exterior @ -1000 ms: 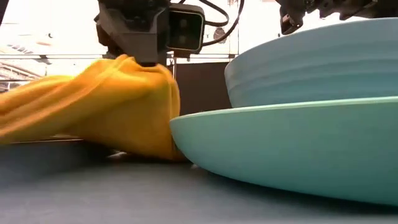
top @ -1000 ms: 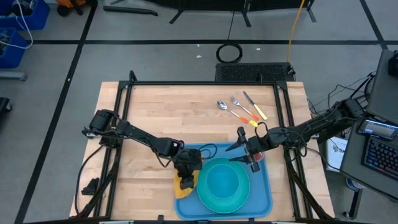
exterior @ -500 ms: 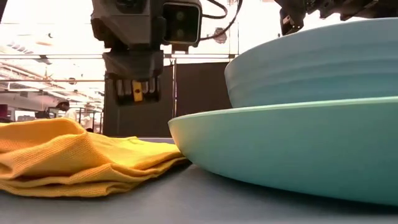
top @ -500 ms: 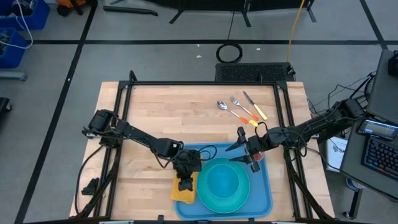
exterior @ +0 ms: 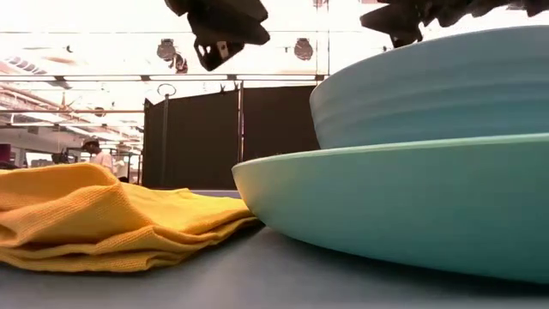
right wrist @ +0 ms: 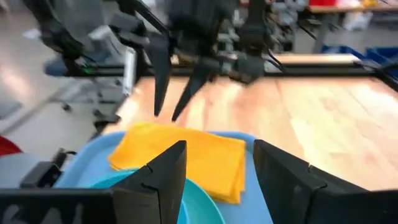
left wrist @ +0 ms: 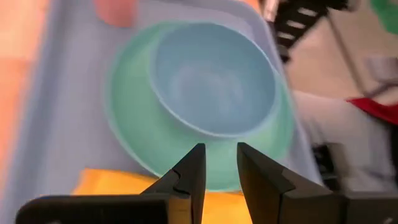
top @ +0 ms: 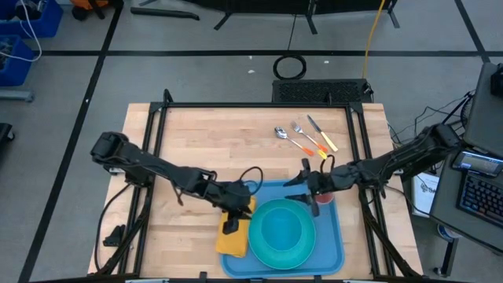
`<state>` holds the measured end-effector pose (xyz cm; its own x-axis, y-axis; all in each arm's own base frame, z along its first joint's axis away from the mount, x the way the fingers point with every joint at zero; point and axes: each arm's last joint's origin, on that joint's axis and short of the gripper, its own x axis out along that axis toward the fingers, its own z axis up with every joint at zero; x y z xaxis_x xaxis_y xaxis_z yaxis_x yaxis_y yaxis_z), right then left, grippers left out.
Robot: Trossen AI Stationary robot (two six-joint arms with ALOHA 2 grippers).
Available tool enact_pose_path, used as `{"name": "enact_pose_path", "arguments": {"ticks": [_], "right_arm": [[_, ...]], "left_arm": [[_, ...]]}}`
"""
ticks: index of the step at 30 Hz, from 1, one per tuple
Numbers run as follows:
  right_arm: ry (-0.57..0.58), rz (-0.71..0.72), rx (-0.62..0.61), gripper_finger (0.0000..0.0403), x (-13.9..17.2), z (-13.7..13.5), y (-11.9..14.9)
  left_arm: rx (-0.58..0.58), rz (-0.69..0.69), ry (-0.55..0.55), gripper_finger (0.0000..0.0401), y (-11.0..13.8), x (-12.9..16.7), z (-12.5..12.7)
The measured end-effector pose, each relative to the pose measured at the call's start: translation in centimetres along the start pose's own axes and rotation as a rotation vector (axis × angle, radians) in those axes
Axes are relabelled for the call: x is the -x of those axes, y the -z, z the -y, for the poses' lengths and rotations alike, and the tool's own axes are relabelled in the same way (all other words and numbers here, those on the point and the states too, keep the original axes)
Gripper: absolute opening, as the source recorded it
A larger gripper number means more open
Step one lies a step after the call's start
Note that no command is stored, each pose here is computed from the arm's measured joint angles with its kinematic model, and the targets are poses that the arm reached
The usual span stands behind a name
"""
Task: Set up tray
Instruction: Adjust the blue plate on the blue serving tray
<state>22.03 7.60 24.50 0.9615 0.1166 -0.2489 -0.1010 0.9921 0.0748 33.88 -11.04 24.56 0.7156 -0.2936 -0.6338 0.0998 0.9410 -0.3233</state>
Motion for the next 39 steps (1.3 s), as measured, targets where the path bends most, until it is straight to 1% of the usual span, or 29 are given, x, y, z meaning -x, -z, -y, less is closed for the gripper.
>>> {"name": "enact_pose_path", "arguments": {"ticks": [3,7,9,12,15,20,22,26,30,34,39], "right_arm": [[0.025,-0.057,-0.029,0.0178,0.2,-0.5,-1.2],[0.040,-0.175,-0.134,0.0178,0.6,-1.0,-2.1],[0.052,-0.233,-0.187,0.0178,0.9,-1.2,-2.2],[0.060,-0.294,-0.276,0.0178,1.4,-1.6,-2.8],[0.031,-0.340,-0.387,0.0178,1.9,-2.2,-3.7],[-0.005,-0.401,-0.562,0.0178,2.5,-3.1,-4.3],[0.001,-0.459,-0.612,0.0178,2.5,-3.4,-4.1],[0.067,-0.625,-0.723,0.0178,2.3,-4.0,-2.9],[0.069,-0.759,-0.838,0.0178,1.7,-5.1,-1.6],[0.072,-0.819,-0.907,0.0178,1.3,-6.3,-0.9],[0.141,-0.897,-0.968,0.0178,1.4,-7.6,0.3]], "left_arm": [[-0.044,0.003,-0.097,0.0093,0.1,0.6,-0.2],[-0.063,0.016,-0.209,0.0093,0.4,0.7,-0.3],[-0.082,0.024,-0.237,0.0093,0.4,0.7,-0.1],[-0.110,0.023,-0.243,0.0093,0.6,0.7,0.2],[-0.126,0.020,-0.240,0.0093,0.7,0.7,0.5],[-0.147,0.021,-0.248,0.0093,0.7,0.7,0.6],[-0.155,0.020,-0.250,0.0093,0.7,0.7,0.6],[-0.175,0.020,-0.253,0.0093,0.7,0.7,0.6],[-0.186,0.019,-0.253,0.0093,0.7,0.7,0.6],[-0.200,0.018,-0.253,0.0093,0.7,0.7,0.6],[-0.204,0.017,-0.253,0.0093,0.7,0.7,0.6]]}}
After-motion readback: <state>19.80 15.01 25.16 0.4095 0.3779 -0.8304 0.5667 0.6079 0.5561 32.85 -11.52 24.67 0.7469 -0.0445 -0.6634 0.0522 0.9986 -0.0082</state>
